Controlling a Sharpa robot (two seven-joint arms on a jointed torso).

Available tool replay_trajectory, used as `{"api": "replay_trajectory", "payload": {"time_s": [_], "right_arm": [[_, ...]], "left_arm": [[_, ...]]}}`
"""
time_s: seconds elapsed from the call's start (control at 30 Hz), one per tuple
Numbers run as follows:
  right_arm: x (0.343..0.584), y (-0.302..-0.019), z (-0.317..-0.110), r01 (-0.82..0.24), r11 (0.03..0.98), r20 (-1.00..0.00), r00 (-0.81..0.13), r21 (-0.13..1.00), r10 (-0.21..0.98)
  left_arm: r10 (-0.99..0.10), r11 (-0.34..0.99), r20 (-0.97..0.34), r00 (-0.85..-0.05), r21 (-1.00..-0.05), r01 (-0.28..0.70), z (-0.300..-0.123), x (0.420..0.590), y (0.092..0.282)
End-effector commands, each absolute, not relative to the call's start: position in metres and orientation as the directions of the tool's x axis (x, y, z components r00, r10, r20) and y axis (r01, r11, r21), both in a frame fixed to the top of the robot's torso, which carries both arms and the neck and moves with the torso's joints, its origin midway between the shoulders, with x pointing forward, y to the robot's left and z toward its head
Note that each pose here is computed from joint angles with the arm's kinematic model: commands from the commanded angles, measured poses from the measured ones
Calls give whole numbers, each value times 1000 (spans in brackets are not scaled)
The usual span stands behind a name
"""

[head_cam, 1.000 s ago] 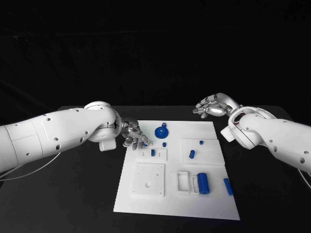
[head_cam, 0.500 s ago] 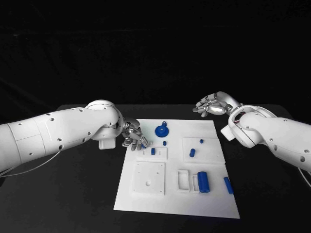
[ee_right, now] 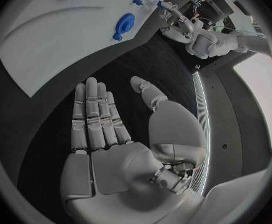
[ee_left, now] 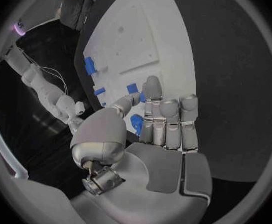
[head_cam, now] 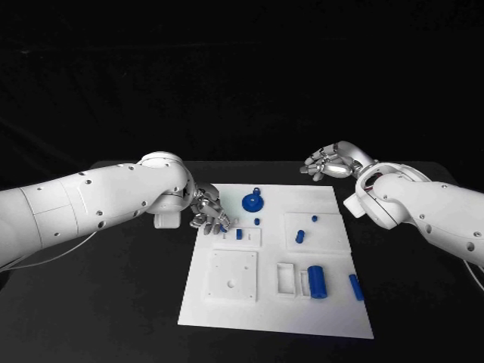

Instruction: Assemble the parts on the task board

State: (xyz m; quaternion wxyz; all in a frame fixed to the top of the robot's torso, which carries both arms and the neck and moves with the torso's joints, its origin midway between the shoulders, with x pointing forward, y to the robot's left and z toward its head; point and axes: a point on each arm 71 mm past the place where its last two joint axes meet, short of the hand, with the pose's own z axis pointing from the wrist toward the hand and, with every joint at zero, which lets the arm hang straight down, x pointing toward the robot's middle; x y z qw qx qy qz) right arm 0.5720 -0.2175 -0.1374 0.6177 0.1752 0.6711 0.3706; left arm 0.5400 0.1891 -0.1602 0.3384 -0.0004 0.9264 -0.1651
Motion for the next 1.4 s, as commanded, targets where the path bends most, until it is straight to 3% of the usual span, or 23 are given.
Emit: {"api": "replay_trajectory", "payload": {"time_s": [0.03,1.4], "right_arm": [[572,-216,-138,-233,660,-699,-186,714,691],[572,-215,-138,-232,659,-697,-189,716,691]], "left_arm": [[-70,938,-579,-812,-315,144,-159,539,185],[-26,948,-636,-771,-260,183,-160,541,180]]}}
